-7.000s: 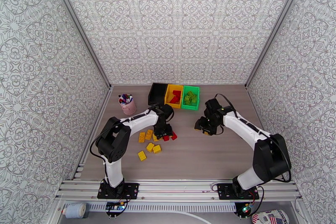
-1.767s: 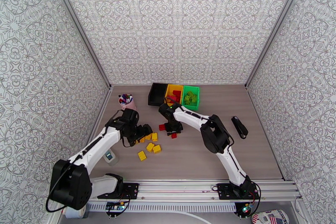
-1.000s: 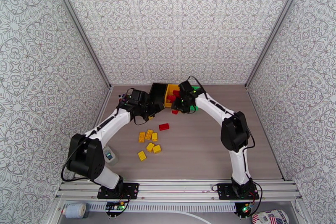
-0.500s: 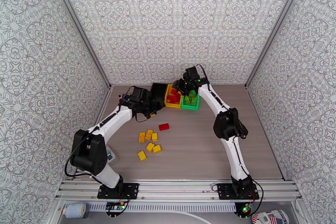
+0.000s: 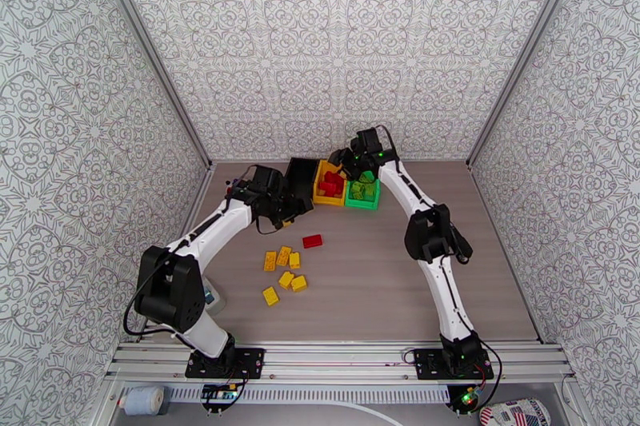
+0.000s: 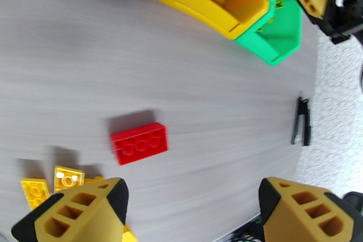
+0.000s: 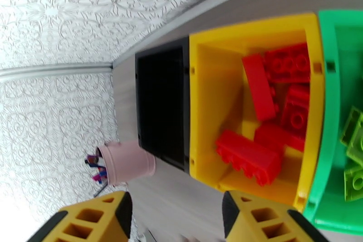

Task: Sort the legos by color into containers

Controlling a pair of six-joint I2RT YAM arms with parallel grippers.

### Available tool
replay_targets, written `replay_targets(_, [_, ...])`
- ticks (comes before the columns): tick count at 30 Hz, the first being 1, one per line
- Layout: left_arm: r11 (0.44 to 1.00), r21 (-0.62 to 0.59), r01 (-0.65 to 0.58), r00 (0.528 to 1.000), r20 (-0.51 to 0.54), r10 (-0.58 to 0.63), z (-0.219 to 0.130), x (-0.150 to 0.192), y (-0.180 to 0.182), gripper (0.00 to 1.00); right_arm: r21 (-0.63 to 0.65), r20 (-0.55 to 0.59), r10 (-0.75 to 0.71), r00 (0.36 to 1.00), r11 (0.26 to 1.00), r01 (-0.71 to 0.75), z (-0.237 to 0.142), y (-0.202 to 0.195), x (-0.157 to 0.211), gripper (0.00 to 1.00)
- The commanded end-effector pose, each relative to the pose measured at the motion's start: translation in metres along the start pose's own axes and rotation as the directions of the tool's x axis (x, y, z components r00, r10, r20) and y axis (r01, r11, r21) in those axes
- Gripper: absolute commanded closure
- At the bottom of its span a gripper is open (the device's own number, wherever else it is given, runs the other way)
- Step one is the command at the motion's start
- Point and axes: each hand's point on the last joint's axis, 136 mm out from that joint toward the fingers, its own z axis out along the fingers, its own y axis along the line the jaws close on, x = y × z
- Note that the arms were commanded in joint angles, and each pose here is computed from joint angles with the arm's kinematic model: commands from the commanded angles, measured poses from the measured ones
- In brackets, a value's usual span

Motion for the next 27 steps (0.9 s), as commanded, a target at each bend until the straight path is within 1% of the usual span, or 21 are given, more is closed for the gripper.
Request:
replay_targets(1, [0.985,-0.113,-0.129,0.991,-0.052,0.123,0.003,0.003,0.02,0.2,-0.025,0.013,-0.094,0.996,0.995,0.094,-0.041,0.033,0.011,0.43])
replay_targets(3, [0.977,-0.132,-0.17,0.984,-0.073,0.162,0.008,0.002,0.024,0.2,0.013,-0.002,-0.12,0.993,0.993,0.12,-0.053,0.028,0.024,0.43])
replay_targets(7, [0.968,-0.153,-0.199,0.976,-0.122,0.181,0.032,-0.001,0.034,0.2,0.116,-0.03,-0.125,0.992,0.985,0.128,-0.089,-0.001,0.059,0.43])
replay_targets(11, [0.971,-0.135,-0.198,0.971,-0.159,0.176,0.059,-0.004,0.035,0.21,0.198,-0.093,-0.066,0.993,0.977,0.084,-0.118,-0.045,0.109,0.43])
replay_targets(16, [0.965,-0.108,-0.238,0.956,-0.202,0.213,0.084,-0.001,0.023,0.21,0.244,-0.107,0.023,0.994,0.97,0.003,-0.148,-0.09,0.162,0.44])
replay_targets(19, [0.963,-0.099,-0.25,0.946,-0.239,0.221,0.097,0.007,0.022,0.21,0.257,-0.106,0.074,0.992,0.965,-0.045,-0.153,-0.108,0.182,0.43])
replay_targets(21, [0.964,-0.092,-0.251,0.94,-0.262,0.219,0.103,0.014,0.021,0.21,0.266,-0.101,0.083,0.991,0.962,-0.053,-0.156,-0.111,0.189,0.43])
replay_targets(23, [0.967,-0.081,-0.242,0.935,-0.285,0.21,0.106,0.023,0.02,0.22,0.27,-0.092,0.079,0.993,0.961,-0.052,-0.159,-0.111,0.192,0.44])
replay_targets(27, [0.967,-0.098,-0.234,0.929,-0.316,0.193,0.111,0.044,0.03,0.22,0.264,-0.082,0.077,0.994,0.963,-0.052,-0.161,-0.108,0.192,0.44])
